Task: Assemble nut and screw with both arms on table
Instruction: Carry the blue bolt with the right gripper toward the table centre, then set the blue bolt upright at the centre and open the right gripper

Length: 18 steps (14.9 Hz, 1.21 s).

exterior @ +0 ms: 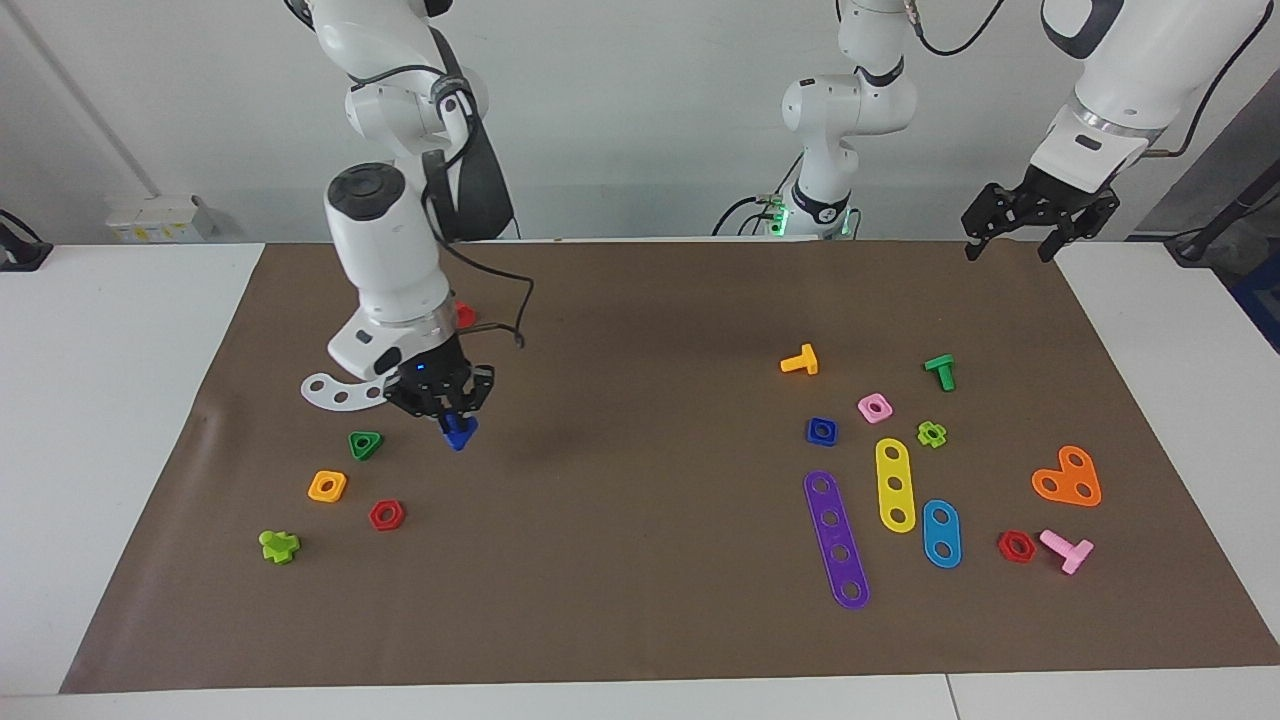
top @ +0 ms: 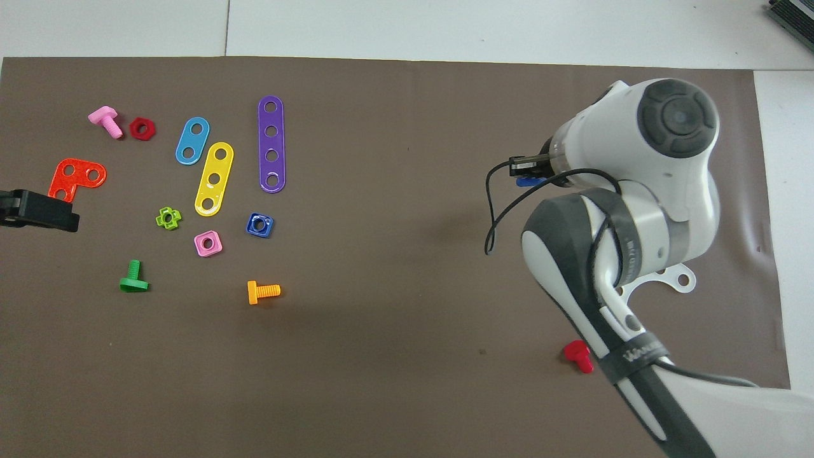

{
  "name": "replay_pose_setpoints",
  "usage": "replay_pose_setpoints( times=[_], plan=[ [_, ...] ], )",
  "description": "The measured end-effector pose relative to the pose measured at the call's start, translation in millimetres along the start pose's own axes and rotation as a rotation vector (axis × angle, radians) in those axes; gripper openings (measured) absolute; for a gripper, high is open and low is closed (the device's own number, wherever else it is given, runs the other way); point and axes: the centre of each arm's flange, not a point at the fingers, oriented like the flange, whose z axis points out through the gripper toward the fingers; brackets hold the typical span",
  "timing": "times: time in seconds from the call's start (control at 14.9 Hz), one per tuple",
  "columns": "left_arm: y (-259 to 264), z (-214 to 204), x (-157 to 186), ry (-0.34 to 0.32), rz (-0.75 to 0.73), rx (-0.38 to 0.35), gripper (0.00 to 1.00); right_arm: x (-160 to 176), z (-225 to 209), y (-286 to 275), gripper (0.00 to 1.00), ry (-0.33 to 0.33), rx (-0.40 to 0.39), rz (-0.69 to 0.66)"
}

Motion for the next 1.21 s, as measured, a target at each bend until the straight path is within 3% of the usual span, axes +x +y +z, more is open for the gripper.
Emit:
replay_pose_setpoints(
  times=[0.4, 0.67, 1.21],
  plan=[
    [0, 0, 0, 0.0, 0.0, 0.0, 1.0, -26, 36, -144, 0.19, 0.016, 0.025, 0.096],
    [0, 0, 0, 0.0, 0.0, 0.0, 1.0, -59, 89, -211, 0.19, 0.037, -0.034, 0.121],
    [0, 0, 0, 0.0, 0.0, 0.0, 1.0, -79, 135, -235, 0.19, 0.037, -0.051, 0.123]
  ],
)
